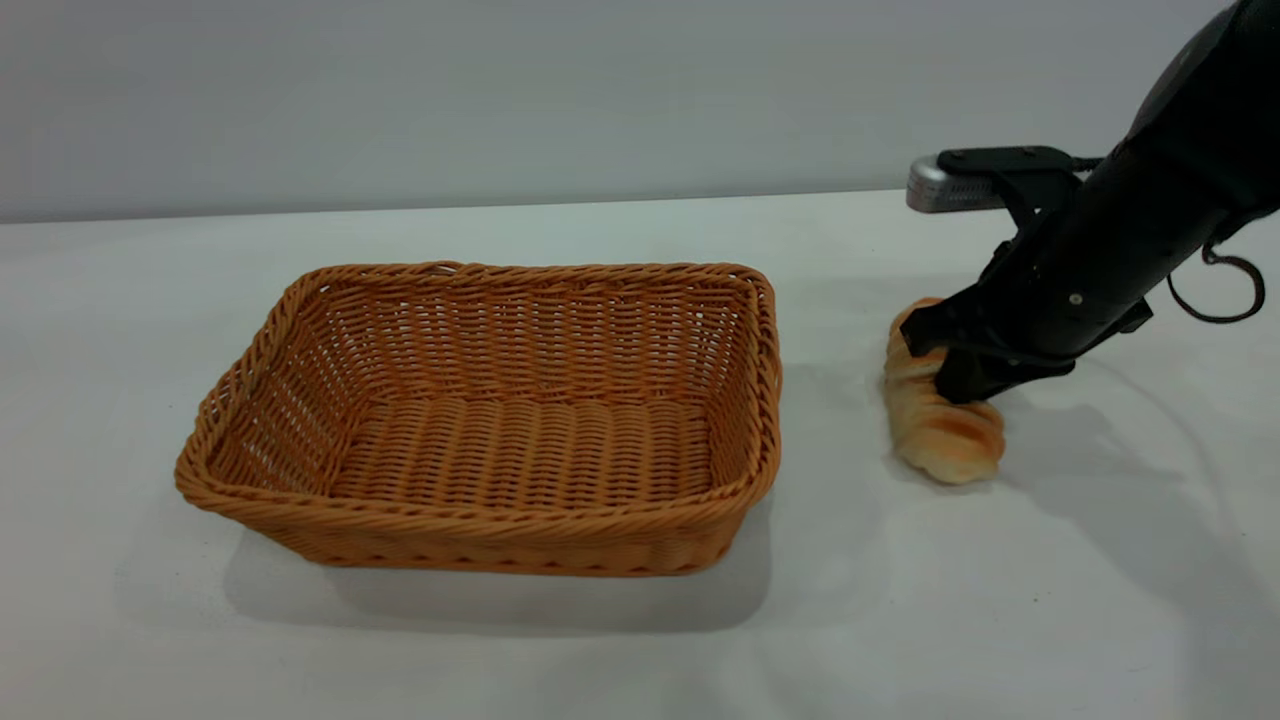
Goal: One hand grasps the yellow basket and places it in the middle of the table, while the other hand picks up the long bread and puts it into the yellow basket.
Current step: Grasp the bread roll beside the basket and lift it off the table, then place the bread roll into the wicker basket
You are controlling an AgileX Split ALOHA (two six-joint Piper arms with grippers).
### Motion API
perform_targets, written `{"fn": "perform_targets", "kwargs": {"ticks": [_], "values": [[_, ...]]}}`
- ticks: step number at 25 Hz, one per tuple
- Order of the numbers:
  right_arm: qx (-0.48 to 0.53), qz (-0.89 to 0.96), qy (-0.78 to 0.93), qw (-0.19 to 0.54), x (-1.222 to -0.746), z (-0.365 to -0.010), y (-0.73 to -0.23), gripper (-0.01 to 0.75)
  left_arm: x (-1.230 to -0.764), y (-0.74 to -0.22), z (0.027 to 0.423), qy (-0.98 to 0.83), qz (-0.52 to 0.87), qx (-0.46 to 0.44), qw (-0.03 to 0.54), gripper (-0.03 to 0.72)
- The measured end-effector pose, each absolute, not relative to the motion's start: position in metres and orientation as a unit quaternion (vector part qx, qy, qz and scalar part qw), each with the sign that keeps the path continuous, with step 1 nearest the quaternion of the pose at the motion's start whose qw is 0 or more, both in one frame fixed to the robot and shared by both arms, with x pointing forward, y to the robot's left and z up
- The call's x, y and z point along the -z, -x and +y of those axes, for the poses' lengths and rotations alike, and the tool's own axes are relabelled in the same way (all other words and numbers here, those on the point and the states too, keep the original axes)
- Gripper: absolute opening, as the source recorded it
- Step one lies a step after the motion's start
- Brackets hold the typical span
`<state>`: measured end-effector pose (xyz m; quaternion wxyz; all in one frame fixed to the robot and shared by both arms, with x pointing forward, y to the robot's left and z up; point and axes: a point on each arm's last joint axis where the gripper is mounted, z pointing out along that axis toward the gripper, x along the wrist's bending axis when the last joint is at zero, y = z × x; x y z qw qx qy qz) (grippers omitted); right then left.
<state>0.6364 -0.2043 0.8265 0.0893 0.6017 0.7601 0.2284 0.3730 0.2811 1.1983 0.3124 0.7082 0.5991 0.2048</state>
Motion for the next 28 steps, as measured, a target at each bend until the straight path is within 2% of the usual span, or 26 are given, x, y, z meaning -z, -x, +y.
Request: {"fn": "perform_targets", "kwargs": {"ticks": [2, 10, 13, 18, 21, 24, 28], "values": [[-0.238, 0.766, -0.592, 0.081, -0.841, -0.202, -0.635, 0.031, -1.198, -0.373, 0.281, -0.708, 0.599, -0.205, 0.312, 0.531], [-0.332, 0.745, -0.563, 0.135, -0.943, -0.194, -0.633, 0.030, -1.198, -0.373, 0.281, -0.708, 0.599, -0.204, 0.312, 0.531], [-0.348, 0.764, -0.532, 0.114, -0.952, -0.171, -0.623, 0.031, -1.198, -0.373, 0.281, -0.709, 0.598, -0.205, 0.312, 0.531], [-0.365, 0.814, -0.448, 0.065, -0.951, -0.108, -0.595, 0.060, -1.199, -0.373, 0.281, -0.708, 0.597, -0.207, 0.314, 0.531], [-0.378, 0.832, -0.401, 0.056, -0.952, -0.080, -0.580, 0.114, -1.199, -0.373, 0.281, -0.709, 0.597, -0.207, 0.314, 0.531], [-0.385, 0.846, -0.365, 0.055, -0.953, -0.064, -0.570, 0.217, -1.199, -0.373, 0.281, -0.709, 0.596, -0.207, 0.313, 0.531], [-0.389, 0.848, -0.356, 0.062, -0.954, -0.062, -0.570, 0.368, -1.199, -0.373, 0.281, -0.709, 0.596, -0.208, 0.313, 0.531]]}}
